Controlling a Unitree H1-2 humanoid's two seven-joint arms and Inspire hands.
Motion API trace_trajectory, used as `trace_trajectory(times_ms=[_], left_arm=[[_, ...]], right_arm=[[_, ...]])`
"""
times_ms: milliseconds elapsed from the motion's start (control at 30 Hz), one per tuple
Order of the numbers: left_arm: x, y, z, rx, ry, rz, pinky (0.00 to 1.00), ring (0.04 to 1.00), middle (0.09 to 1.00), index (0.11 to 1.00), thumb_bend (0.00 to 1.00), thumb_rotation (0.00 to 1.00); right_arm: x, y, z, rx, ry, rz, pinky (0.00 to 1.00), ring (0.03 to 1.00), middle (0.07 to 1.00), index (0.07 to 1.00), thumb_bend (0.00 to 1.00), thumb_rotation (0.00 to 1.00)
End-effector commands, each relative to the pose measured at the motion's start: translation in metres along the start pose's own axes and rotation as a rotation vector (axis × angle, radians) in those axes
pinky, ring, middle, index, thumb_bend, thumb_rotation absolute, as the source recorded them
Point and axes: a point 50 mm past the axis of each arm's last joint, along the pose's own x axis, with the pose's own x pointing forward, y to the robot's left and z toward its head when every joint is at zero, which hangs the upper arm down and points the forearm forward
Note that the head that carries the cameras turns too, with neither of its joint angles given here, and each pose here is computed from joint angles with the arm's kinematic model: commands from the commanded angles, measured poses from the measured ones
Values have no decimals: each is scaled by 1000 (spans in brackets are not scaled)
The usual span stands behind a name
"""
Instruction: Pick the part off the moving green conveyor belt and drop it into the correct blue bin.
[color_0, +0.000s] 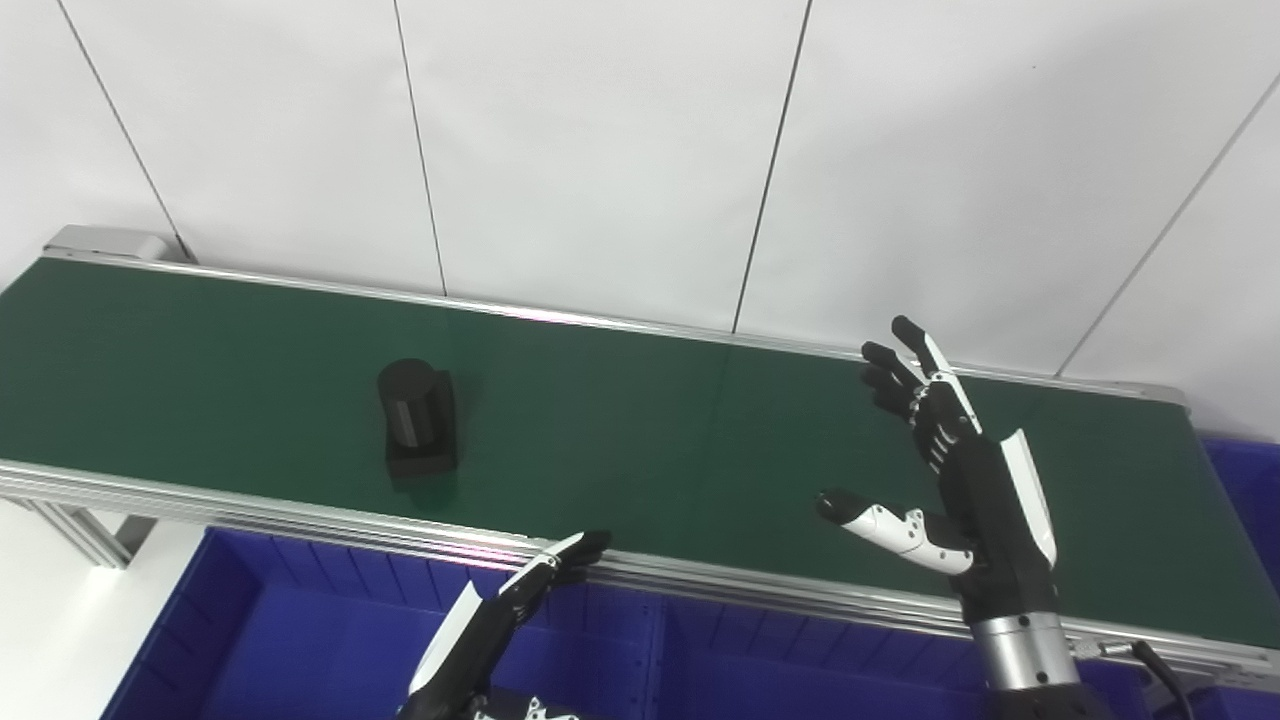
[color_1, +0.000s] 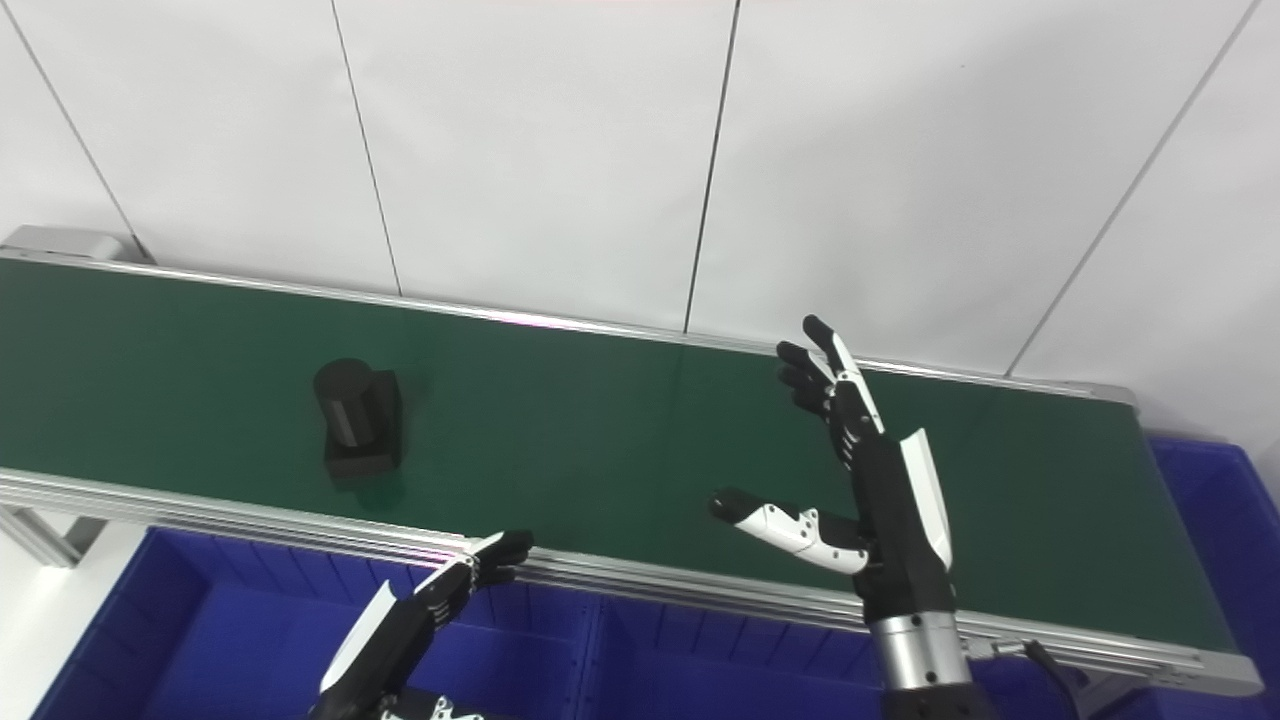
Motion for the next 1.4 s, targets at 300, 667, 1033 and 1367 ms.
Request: trace_trajectory(times_ms=[300,667,1033,1367], left_arm=[[-11,-1,-6,12,32,19,827,875,886,868,870,336],[-8,-4,-13,8,53,31,802,856,873,858,878,337],[-7,-5,-15,1,44,48,818,871,878,862,875,347],[-6,-7,-17,4,55,63,817,865,876,864,864,369]], right_arm=[[8,-3,3,-20,-28,17,843,852,875,956,849,490],[26,7,-7,-67,24,84,866,874,893,958,853,496],[68,21,-4,-156,56,176,841,856,898,947,884,470],[93,31,-1,-205,64,211,808,862,898,937,897,476]])
